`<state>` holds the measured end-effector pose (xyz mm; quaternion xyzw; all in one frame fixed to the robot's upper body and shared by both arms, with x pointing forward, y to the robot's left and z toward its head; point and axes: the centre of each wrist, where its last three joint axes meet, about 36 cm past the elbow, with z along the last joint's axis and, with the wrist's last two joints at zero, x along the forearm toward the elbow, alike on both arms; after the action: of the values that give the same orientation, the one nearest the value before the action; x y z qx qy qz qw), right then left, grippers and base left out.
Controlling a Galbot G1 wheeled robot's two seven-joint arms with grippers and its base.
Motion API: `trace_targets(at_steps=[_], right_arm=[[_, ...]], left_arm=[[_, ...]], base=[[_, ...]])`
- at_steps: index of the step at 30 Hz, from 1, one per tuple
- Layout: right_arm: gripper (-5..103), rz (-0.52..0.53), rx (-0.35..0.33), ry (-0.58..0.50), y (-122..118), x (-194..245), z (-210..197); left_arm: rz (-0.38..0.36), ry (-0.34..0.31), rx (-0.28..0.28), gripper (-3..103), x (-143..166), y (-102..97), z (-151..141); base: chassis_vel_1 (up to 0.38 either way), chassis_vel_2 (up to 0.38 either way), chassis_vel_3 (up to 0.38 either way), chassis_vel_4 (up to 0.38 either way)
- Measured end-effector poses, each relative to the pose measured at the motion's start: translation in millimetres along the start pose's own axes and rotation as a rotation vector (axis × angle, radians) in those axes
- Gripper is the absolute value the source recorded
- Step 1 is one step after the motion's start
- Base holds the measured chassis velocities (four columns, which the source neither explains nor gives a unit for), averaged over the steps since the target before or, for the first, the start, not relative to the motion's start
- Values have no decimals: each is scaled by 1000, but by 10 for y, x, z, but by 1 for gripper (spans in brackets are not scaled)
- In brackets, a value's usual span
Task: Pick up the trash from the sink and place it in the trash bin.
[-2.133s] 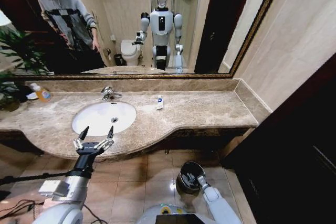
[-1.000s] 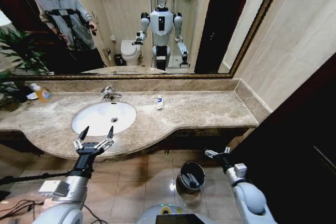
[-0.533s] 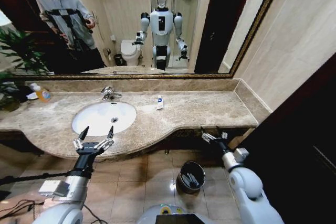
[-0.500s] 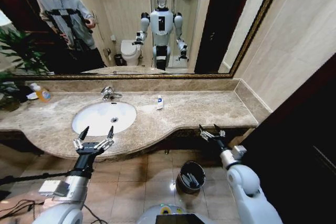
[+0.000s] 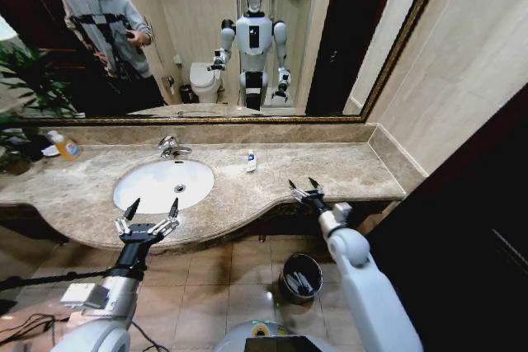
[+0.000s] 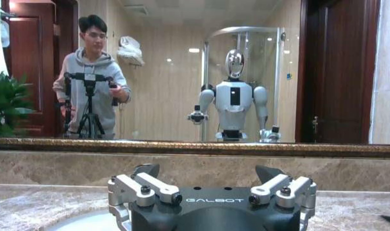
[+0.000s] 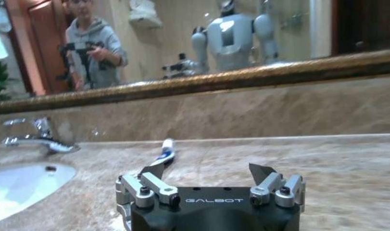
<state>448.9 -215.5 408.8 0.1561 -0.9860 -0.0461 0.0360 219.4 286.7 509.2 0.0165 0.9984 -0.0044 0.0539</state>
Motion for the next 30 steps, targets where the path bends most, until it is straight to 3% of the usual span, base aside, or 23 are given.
trace_targets(at_steps=[5,14,30], right_arm=[[87,2,42,29,215,-404,122],[96,-58,57,18,556,-868,-10],[97,-103,61,43,801,-1398,-15]], left_arm=[[0,0,0,100,0,0,0],[0,0,0,100,0,0,0],[0,0,0,100,0,0,0]], base=[[0,0,0,0],[0,0,0,0],[0,0,0,0]])
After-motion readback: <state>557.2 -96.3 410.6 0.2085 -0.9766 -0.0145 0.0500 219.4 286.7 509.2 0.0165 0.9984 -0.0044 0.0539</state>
